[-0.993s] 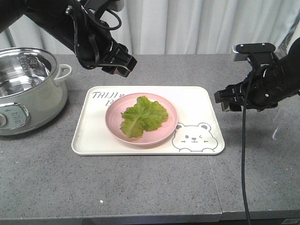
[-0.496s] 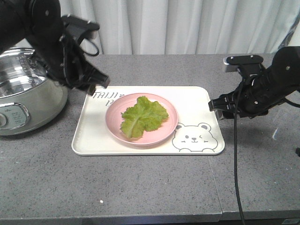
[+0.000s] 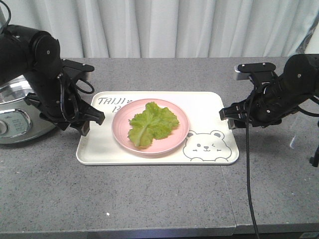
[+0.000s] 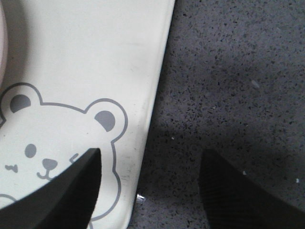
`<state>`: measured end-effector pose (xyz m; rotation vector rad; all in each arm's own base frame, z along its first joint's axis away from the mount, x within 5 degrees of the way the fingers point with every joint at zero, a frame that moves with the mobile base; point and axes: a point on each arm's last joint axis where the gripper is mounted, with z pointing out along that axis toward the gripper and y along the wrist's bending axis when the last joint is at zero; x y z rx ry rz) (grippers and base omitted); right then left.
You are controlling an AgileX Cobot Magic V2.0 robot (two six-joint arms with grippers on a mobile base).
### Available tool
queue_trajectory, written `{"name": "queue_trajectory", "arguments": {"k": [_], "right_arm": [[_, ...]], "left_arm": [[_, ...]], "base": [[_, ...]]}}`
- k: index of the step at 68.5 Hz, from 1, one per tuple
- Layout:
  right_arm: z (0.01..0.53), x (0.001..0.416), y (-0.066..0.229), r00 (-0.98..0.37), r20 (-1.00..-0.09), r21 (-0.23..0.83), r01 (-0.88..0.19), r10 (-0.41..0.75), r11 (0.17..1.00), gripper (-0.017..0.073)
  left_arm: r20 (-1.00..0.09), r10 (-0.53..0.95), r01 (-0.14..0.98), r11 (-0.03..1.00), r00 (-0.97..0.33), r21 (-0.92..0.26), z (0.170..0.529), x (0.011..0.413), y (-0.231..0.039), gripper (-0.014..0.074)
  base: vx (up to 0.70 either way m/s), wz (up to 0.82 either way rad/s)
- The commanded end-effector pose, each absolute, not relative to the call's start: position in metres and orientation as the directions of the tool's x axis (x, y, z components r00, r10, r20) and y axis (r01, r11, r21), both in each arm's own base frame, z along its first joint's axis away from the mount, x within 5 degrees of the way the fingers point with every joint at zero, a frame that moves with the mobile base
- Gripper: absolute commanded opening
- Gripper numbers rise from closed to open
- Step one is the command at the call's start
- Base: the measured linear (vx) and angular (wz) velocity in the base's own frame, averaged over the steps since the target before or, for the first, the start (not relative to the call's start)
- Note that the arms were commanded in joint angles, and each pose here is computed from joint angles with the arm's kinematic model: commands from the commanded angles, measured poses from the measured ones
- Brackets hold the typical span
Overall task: Transfer vegetables to tray and serve
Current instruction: 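Lower the left gripper to the opposite tray edge and grip both edges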
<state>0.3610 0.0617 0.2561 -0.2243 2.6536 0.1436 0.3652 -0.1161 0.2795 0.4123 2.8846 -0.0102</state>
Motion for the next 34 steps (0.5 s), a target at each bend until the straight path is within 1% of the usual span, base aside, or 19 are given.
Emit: {"name": "queue_trajectory", "arguments": {"k": [1,10,34], "right_arm": [[0.281,0.362,0.061,-0.821,-0.559,0.069,-0.182,-0.113,0.981,0.0444],[0.278,0.363,0.062,-0.828,-0.551,0.085,-0.178,-0.102,0.98,0.0444],[0.25,0.373,0.064,-0.868,-0.486,0.093,-0.17,-0.105,0.981,0.0444]], "left_arm": [[-0.338,0.232,0.251,0.968,-0.912,-0.01,0.303,0.363,-0.118,0.0376],[-0.353,0.226,0.248,0.968,-0.908,-0.019,0.303,0.364,-0.119,0.0376],[-0.365,0.227,0.25,0.968,-0.903,-0.017,0.303,0.365,-0.119,0.0376]], "base": [[0.0,0.0],[0.0,0.0],[0.0,0.0]]}}
